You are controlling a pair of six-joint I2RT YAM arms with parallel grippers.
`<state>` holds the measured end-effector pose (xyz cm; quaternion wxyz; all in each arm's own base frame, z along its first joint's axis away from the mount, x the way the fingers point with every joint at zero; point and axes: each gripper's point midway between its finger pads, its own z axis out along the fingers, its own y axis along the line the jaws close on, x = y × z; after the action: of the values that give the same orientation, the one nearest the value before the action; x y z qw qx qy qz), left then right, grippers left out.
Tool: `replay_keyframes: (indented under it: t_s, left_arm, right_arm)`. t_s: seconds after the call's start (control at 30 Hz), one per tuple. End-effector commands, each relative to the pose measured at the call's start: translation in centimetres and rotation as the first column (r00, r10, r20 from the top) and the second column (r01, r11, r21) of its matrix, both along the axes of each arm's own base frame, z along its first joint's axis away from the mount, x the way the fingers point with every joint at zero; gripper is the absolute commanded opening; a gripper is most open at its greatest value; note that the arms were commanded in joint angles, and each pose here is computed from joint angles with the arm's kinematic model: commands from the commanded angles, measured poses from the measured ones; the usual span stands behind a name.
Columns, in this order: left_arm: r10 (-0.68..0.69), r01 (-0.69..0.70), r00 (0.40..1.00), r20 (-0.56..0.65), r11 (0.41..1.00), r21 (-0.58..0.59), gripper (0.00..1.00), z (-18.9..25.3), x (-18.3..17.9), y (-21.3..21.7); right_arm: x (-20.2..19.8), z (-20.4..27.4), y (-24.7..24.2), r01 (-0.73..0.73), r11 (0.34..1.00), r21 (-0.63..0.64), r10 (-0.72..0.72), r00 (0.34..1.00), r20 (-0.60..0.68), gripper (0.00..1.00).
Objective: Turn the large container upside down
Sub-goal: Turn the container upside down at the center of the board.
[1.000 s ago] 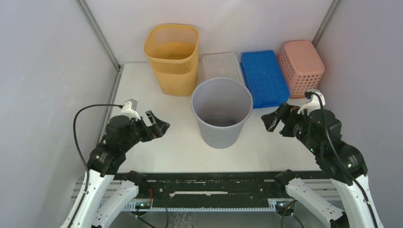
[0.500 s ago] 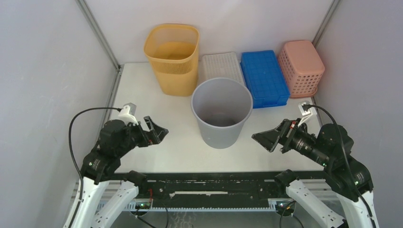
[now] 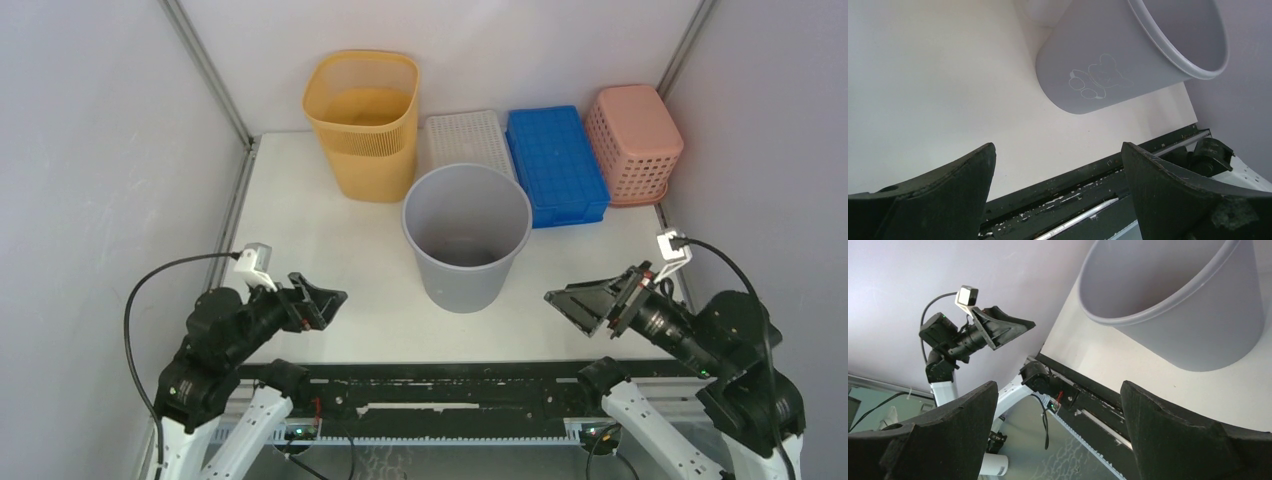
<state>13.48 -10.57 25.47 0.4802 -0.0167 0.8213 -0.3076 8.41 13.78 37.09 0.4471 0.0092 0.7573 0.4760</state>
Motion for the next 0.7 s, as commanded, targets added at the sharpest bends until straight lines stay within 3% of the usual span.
replay_keyframes:
  t_s: [0.0, 0.37, 0.67]
  left_arm:
    - [-0.007, 0.007, 1.0, 0.01, 1.0, 0.005, 1.0, -0.1, -0.5, 0.2]
    - [0.036, -0.037, 0.999, -0.026, 0.999, -0.009, 1.0, 1.4, -0.2, 0.5]
    - [0.082, -0.086, 0.993, -0.08, 0.995, -0.051, 1.0, 1.8, 2.3, -0.4]
  right_arm:
    - [-0.6, 0.9, -0.2, 0.001, 1.0, 0.019, -0.001, 1.0, 0.004, 1.0]
    - [-2.0, 0.9, 0.2, -0.052, 0.996, 0.078, 0.05, 0.998, 0.022, 1.0]
    - [-1.7, -3.2, 0.7, -0.098, 0.995, -0.004, 0.098, 0.995, -0.016, 1.0]
